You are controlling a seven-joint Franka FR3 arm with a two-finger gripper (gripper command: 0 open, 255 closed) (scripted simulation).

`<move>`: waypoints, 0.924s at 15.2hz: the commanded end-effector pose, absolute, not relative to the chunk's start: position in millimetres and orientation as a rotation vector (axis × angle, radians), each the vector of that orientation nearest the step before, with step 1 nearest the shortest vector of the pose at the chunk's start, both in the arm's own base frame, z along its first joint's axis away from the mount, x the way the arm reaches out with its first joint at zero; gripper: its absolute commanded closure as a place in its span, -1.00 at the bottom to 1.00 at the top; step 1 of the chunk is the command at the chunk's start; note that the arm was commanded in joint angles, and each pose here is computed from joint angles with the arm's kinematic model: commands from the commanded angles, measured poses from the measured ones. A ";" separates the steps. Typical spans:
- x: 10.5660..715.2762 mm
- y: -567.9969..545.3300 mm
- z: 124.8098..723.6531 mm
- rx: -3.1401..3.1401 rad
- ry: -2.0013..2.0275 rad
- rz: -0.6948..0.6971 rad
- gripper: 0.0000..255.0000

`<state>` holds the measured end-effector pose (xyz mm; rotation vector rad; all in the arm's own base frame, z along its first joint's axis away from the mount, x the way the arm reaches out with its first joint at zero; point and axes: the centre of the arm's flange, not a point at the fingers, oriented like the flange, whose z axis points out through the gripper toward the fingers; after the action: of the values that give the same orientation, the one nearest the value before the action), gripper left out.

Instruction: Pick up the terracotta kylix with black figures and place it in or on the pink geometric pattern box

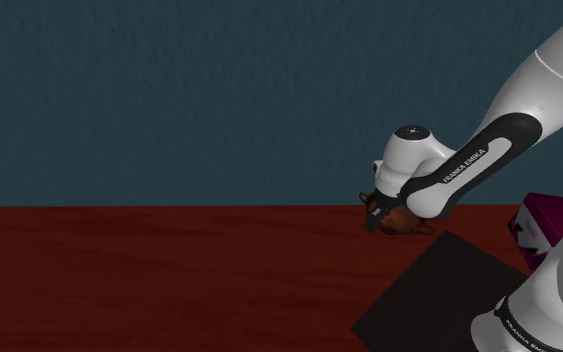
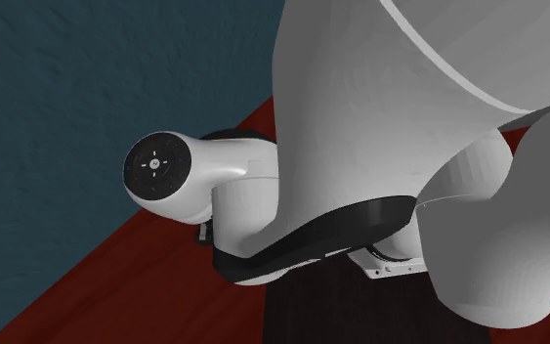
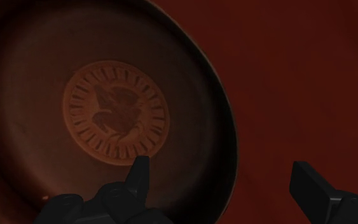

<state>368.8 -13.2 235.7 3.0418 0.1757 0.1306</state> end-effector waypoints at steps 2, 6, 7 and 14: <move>369.0 -13.3 235.1 3.042 0.176 0.131 -1.00; 369.0 -13.3 235.1 3.042 0.176 0.131 1.00; 369.0 -13.3 235.1 3.042 0.176 0.131 1.00; 369.0 -13.3 235.1 3.042 0.176 0.131 1.00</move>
<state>369.0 -13.2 235.3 3.0417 0.1762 0.1317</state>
